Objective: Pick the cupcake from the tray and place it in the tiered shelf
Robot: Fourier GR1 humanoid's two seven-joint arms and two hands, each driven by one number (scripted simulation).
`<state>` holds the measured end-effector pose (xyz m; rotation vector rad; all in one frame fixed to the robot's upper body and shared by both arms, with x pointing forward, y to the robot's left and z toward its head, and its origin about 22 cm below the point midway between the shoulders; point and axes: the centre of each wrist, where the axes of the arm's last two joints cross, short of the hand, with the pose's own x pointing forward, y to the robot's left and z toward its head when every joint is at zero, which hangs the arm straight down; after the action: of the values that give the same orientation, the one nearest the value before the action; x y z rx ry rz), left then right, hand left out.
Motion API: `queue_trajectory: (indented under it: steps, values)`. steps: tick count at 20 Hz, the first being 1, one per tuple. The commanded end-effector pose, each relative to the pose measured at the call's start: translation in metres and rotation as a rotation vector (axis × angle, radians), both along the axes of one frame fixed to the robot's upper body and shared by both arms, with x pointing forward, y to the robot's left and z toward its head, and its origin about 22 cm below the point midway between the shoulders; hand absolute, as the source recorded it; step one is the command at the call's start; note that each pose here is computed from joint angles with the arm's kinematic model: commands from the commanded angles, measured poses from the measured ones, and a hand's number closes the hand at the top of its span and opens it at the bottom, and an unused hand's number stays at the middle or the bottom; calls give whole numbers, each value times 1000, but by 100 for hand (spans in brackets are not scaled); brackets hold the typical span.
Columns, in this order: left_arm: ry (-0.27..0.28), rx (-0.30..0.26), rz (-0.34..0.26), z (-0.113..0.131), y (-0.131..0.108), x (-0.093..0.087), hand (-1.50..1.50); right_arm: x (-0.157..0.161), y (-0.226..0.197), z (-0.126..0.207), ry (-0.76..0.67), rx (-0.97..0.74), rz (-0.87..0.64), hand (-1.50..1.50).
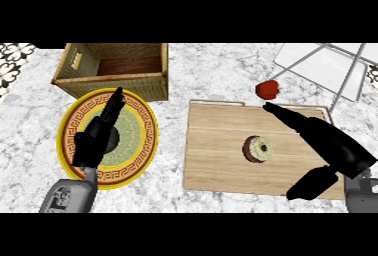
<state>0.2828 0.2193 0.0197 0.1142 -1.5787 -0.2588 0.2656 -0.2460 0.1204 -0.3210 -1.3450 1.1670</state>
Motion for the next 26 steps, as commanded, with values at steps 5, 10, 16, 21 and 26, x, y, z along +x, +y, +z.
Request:
queue_trajectory:
  steps: [5, 10, 16, 21, 26]
  values:
    - [-8, -13, -5, 13, 13, -11, 0, 9, 25, -30, -12, -34, -2, -150]
    - [-3, 7, 0, 0, -3, -22, 0, 18, 12, -22, 4, -49, -19, -150]
    - [25, 12, 2, -8, 2, 2, 0, 6, 10, -47, 14, -45, -14, -150]
    - [10, 0, 1, -15, -1, -5, 0, 35, 25, -63, 36, -55, 7, -150]
    - [2, -15, -3, -6, 21, 6, 0, 26, 23, -67, 32, -59, 11, -150]
